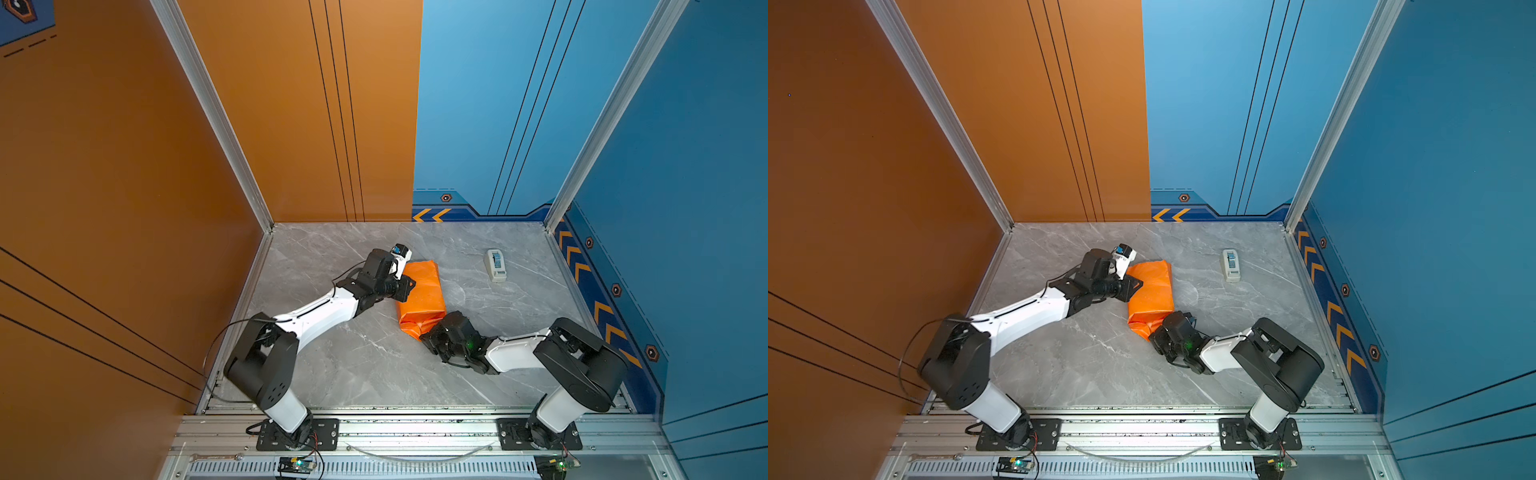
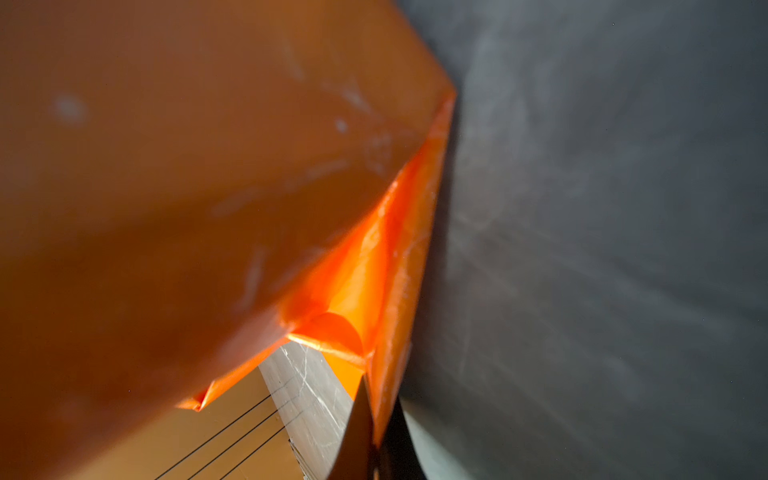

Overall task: Wrap the gift box in paper
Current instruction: 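Tip the box down with the left gripper while the right holds the end paper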

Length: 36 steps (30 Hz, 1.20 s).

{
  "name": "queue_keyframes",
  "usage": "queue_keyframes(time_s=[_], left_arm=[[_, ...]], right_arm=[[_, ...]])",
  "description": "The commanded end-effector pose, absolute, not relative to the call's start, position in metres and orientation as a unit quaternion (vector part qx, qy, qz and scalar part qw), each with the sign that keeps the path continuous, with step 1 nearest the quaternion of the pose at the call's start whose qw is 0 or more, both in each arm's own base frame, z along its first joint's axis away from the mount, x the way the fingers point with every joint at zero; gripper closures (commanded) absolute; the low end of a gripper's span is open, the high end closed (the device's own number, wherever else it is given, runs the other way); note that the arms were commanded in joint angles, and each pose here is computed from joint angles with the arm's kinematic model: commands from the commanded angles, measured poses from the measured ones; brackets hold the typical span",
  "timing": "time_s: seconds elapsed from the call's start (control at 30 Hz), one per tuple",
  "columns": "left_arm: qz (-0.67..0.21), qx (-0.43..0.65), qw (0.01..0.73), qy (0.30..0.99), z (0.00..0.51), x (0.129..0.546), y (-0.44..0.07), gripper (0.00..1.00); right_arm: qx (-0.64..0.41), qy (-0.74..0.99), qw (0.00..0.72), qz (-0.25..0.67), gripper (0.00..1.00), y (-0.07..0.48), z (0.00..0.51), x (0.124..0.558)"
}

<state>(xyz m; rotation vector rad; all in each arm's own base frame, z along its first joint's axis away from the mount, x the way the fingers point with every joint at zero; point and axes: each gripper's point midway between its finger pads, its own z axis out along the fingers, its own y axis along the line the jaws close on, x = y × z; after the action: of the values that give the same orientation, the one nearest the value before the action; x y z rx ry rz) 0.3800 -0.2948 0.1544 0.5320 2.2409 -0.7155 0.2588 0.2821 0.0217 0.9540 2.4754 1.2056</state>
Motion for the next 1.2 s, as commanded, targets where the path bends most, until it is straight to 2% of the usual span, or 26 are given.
queue_keyframes(time_s=[0.0, 0.17, 0.5, 1.17], left_arm=[[-0.293, 0.249, 0.314, 0.868, 0.134, 0.382, -0.308, 0.79], [-0.301, 0.264, 0.283, 0.872, 0.109, 0.385, -0.321, 0.80], [-0.243, 0.273, 0.256, 0.895, 0.066, 0.371, -0.303, 0.80], [-0.238, 0.285, 0.247, 0.895, 0.056, 0.358, -0.312, 0.78]], right_arm=[[0.313, 0.848, 0.117, 0.412, 1.00, 0.282, 0.029, 0.262], [0.317, 0.844, 0.123, 0.416, 1.00, 0.279, 0.036, 0.266], [0.311, 0.838, 0.137, 0.428, 1.00, 0.274, 0.061, 0.278], [0.313, 0.815, 0.174, 0.456, 1.00, 0.260, 0.101, 0.310]])
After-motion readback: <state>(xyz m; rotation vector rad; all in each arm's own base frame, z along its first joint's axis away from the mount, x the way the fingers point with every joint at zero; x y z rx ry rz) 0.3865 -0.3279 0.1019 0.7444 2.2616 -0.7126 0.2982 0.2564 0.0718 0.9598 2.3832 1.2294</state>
